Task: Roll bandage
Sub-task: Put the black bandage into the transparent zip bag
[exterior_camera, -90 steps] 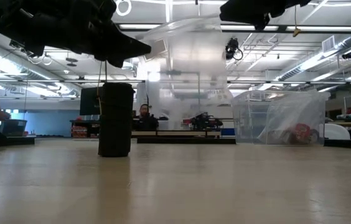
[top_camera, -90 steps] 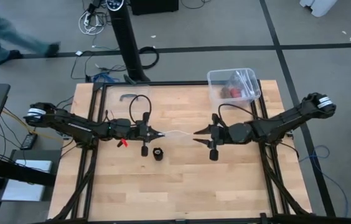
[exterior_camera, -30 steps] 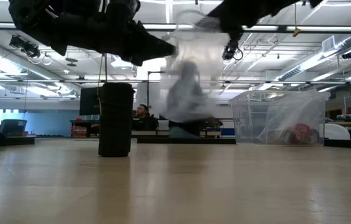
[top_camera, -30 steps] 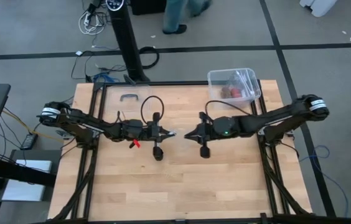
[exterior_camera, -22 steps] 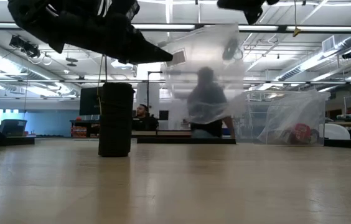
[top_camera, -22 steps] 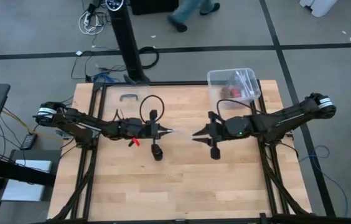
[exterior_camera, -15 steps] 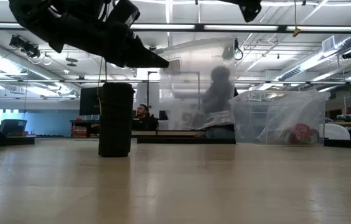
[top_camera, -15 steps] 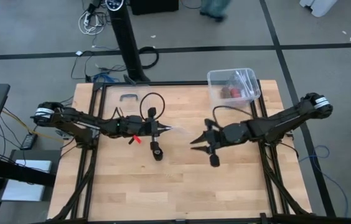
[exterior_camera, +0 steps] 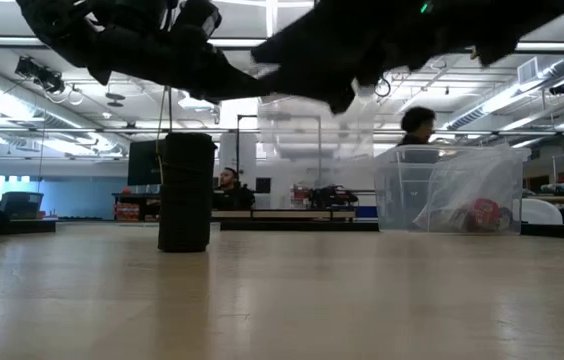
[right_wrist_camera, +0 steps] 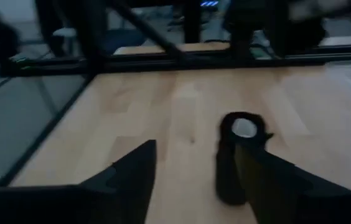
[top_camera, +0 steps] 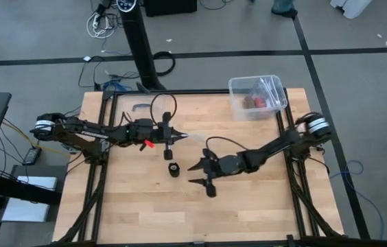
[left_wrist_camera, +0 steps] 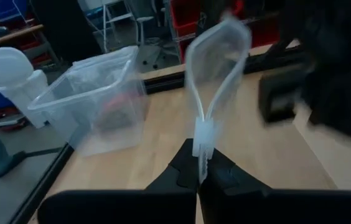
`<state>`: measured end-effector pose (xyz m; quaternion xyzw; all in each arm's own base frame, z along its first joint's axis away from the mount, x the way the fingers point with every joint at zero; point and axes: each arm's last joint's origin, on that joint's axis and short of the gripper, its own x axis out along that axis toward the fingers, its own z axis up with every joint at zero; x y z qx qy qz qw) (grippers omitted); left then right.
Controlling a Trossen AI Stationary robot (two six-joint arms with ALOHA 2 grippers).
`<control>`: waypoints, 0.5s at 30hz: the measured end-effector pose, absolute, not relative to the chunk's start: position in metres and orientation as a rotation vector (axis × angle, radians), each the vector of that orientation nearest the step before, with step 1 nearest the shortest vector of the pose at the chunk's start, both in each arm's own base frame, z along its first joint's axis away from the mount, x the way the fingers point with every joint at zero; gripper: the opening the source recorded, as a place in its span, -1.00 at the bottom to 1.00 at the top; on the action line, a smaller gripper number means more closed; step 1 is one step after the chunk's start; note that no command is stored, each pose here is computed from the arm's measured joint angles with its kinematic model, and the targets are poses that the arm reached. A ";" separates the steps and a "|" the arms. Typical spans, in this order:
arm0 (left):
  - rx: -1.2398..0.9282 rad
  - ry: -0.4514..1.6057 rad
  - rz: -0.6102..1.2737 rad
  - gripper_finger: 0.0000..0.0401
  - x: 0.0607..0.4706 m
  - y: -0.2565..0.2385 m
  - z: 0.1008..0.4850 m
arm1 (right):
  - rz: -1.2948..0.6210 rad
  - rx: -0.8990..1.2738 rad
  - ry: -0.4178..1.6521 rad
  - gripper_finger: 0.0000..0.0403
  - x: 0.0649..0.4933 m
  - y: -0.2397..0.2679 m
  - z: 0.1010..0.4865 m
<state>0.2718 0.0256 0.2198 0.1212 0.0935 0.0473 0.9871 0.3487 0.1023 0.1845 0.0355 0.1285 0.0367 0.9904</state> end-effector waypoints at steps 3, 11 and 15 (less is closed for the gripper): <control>0.227 0.180 0.087 -0.99 0.268 0.027 0.214 | 0.004 0.070 0.228 0.29 0.359 0.096 0.165; 0.174 0.146 0.117 -0.99 0.251 0.032 0.193 | -0.081 0.080 0.271 0.55 0.389 0.074 0.140; 0.171 0.122 0.120 -0.99 0.245 0.031 0.187 | -0.036 0.098 0.255 0.55 0.402 0.070 0.141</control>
